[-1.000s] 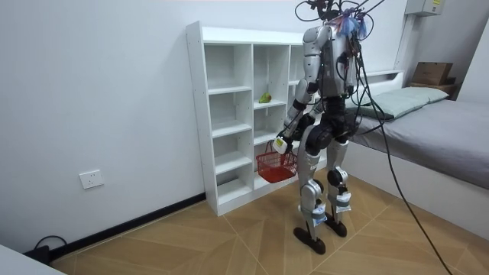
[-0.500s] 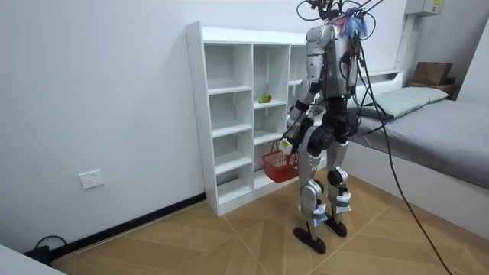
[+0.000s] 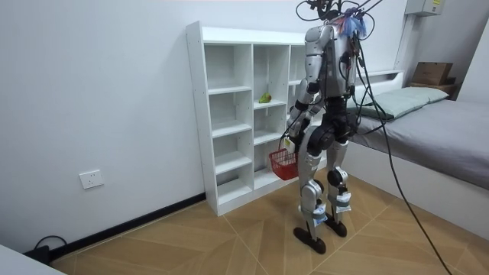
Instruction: Collect fruits from the closet
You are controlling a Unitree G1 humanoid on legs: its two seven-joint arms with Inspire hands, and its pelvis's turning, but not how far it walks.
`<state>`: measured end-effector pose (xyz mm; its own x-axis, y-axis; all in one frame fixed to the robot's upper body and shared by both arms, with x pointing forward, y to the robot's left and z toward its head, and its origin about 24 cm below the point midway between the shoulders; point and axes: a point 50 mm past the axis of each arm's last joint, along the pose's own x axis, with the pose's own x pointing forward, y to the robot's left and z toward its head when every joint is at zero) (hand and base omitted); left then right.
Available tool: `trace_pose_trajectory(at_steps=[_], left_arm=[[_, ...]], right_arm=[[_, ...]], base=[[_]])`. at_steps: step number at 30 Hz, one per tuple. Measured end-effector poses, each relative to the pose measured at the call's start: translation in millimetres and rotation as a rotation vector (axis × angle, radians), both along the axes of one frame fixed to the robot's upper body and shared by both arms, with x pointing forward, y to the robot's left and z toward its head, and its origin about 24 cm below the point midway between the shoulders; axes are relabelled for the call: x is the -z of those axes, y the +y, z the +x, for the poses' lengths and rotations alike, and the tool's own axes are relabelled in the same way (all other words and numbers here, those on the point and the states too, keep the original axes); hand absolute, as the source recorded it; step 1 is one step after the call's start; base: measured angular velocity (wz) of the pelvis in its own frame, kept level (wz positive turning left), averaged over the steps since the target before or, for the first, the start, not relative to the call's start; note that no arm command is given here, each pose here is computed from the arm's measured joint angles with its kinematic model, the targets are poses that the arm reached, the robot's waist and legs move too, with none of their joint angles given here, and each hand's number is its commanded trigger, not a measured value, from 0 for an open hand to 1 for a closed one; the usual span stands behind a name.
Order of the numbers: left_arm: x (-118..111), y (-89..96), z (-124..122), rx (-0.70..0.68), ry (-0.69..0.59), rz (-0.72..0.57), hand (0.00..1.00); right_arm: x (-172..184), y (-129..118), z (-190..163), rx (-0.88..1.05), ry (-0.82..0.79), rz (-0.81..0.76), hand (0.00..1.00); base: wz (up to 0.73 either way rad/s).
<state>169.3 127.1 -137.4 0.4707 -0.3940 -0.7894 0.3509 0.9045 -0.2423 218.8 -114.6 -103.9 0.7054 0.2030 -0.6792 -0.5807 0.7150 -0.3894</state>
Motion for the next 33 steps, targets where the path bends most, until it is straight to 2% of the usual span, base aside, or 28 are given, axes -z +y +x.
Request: trace_pose_trajectory(at_steps=[12, 14, 15, 33], left_arm=[[1, -1.0, -2, 0.068, 0.003, 0.021, 1.0], [1, -0.8, -2, 0.069, 0.003, 0.022, 1.0], [1, -0.2, -2, 0.069, 0.003, 0.023, 1.0], [-3, 2.2, 4, 0.074, -0.034, 0.021, 1.0]], right_arm=[[6, -5, -4, 0.035, 0.042, 0.002, 1.0], [6, -6, -4, 0.035, 0.041, 0.0, 0.41], [6, -6, -4, 0.035, 0.043, -0.002, 0.0], [12, -11, -5, -0.01, 0.126, -0.007, 0.0]], base=[[0.0], [0.0], [0.0], [0.0]])
